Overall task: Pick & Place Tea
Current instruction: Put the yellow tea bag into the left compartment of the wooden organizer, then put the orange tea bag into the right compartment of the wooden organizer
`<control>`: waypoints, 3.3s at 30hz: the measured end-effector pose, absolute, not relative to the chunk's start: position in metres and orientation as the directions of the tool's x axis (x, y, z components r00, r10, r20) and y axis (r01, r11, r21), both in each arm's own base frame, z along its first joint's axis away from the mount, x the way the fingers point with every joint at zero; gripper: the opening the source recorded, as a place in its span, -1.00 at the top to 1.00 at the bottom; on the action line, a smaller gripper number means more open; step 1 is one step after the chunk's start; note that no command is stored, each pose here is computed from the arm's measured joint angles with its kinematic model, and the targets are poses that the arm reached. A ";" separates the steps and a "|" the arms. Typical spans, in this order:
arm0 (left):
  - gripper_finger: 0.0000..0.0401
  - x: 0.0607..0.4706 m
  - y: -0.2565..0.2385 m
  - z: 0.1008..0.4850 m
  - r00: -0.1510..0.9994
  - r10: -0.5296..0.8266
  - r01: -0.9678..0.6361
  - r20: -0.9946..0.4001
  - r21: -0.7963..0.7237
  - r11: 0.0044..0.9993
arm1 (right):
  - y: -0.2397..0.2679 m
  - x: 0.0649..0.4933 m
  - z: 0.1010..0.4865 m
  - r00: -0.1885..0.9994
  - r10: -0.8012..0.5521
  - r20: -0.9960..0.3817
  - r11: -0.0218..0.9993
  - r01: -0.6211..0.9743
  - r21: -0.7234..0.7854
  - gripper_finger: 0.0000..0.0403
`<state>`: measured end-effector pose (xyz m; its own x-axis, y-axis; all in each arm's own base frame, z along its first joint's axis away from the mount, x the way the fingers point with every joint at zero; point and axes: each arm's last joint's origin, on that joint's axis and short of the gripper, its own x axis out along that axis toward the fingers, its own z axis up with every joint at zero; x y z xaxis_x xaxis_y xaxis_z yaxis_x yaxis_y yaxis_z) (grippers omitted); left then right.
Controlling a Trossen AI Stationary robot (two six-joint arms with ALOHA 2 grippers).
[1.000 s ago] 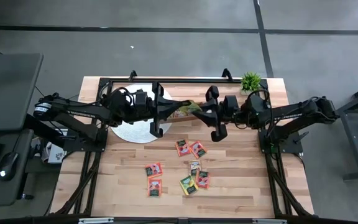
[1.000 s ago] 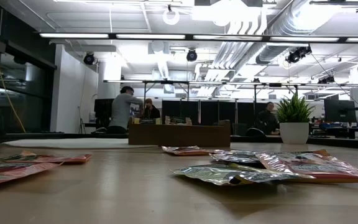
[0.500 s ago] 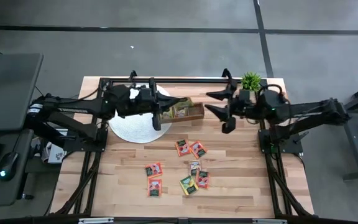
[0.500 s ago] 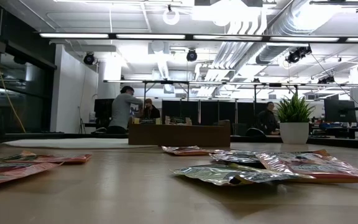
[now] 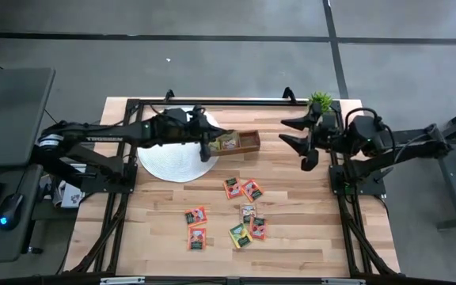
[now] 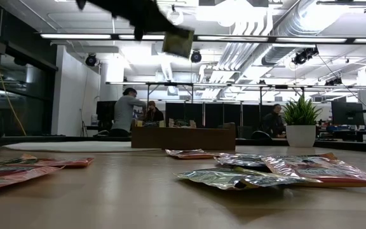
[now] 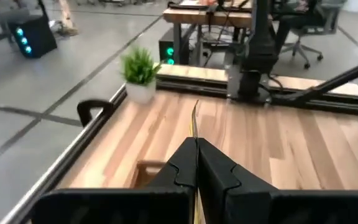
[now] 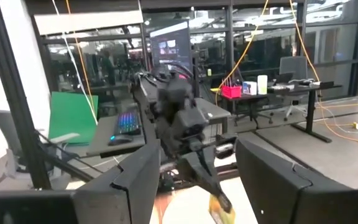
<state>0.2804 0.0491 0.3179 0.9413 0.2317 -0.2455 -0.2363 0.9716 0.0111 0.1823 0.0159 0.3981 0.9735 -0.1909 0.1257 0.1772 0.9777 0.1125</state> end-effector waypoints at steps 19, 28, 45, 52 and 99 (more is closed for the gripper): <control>1.00 0.232 0.094 0.208 0.924 0.282 -0.329 -0.259 -0.159 0.931 | 0.022 0.183 0.395 0.981 -0.167 0.101 0.979 0.153 0.132 -0.02; 1.00 0.228 0.113 0.193 0.913 0.264 -0.334 -0.312 -0.198 0.922 | 0.022 0.183 0.396 0.980 -0.171 0.101 0.979 0.157 0.132 -0.01; 1.00 0.245 0.121 0.159 0.896 0.250 -0.354 -0.367 -0.248 0.902 | 0.022 0.182 0.396 0.980 -0.171 0.101 0.977 0.156 0.144 -0.01; 1.00 0.245 0.123 0.159 0.880 0.298 -0.403 -0.371 -0.250 0.880 | 0.022 0.183 0.396 0.980 -0.171 0.100 0.977 0.156 0.143 -0.01; 0.29 0.182 0.000 0.226 0.892 0.171 -0.279 -0.419 -0.210 0.937 | 0.035 0.297 0.360 0.982 0.010 -0.190 0.992 0.014 0.124 -0.01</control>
<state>0.1821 -0.0003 0.2263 0.8916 0.1714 -0.4191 -0.2789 0.9371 -0.2100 0.2975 0.0354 0.3603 0.9817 0.0100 -0.1900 0.0138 0.9922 0.1235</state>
